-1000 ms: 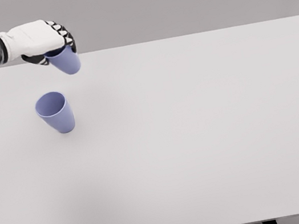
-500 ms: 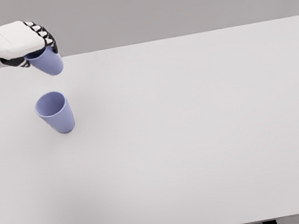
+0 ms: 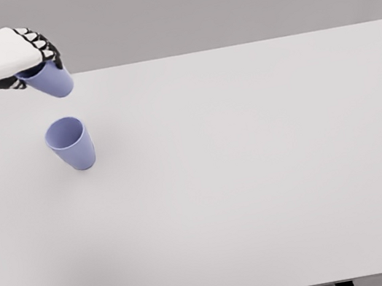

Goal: Place the right cup on the left cup with left arm

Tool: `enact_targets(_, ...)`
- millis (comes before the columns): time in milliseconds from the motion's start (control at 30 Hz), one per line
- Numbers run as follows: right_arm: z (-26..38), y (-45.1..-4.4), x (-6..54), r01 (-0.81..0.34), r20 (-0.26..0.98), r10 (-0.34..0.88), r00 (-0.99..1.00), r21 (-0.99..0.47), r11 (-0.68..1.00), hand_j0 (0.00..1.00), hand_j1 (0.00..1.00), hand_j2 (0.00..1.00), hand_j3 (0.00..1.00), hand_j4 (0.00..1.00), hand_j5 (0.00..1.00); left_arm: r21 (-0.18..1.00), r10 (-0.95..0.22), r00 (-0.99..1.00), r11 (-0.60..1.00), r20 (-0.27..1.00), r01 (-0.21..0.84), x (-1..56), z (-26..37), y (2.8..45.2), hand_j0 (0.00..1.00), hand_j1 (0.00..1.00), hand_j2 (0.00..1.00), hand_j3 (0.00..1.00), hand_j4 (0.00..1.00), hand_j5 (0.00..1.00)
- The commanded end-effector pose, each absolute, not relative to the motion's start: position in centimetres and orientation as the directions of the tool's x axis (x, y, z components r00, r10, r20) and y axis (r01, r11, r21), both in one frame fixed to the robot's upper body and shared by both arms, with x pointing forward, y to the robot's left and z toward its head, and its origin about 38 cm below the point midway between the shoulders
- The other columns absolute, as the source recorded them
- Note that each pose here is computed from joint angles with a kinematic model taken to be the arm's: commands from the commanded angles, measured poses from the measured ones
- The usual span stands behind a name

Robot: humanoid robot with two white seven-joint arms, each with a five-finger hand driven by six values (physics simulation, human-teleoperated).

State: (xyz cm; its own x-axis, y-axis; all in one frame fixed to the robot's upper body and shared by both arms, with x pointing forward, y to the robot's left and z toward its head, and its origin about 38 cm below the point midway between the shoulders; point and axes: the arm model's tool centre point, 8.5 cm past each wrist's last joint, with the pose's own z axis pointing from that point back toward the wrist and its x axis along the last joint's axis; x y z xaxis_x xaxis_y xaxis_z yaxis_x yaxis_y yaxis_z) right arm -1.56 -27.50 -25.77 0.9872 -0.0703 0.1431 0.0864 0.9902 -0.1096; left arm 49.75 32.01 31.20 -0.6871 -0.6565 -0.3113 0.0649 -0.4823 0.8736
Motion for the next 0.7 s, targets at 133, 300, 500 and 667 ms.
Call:
enact_targets(133,-25.8,-27.5,-1.6,0.087,0.143,-0.071,0.987,-0.109,0.990,1.00,1.00,1.00,1.00,1.00,1.00,0.866,-0.643,-0.692,-0.498,-0.328,0.052,48.3,31.2,32.6,0.66,0.66,0.66,0.66,0.66,0.66)
enact_targets(300,-25.8,-27.5,-1.6,0.087,0.143,-0.071,0.987,-0.111,0.990,1.00,1.00,1.00,1.00,1.00,1.00,0.866,-0.654,-0.684,-0.496,-0.324,0.064,47.6,30.7,33.6,0.66,0.66,0.66,0.66,0.66,0.66)
enact_targets(500,-25.8,-27.5,-1.6,0.087,0.143,-0.071,0.987,-0.109,0.990,1.00,1.00,1.00,1.00,1.00,1.00,0.883,-0.665,-0.682,-0.466,-0.305,0.059,47.4,31.2,33.8,0.66,0.66,0.66,0.66,0.66,0.66)
enact_targets(667,-25.8,-27.5,-1.6,0.087,0.143,-0.071,0.987,-0.109,0.990,1.00,1.00,1.00,1.00,1.00,1.00,0.891,-0.640,-0.707,-0.453,-0.301,0.032,46.3,31.6,33.0,0.66,0.66,0.66,0.66,0.66,0.66)
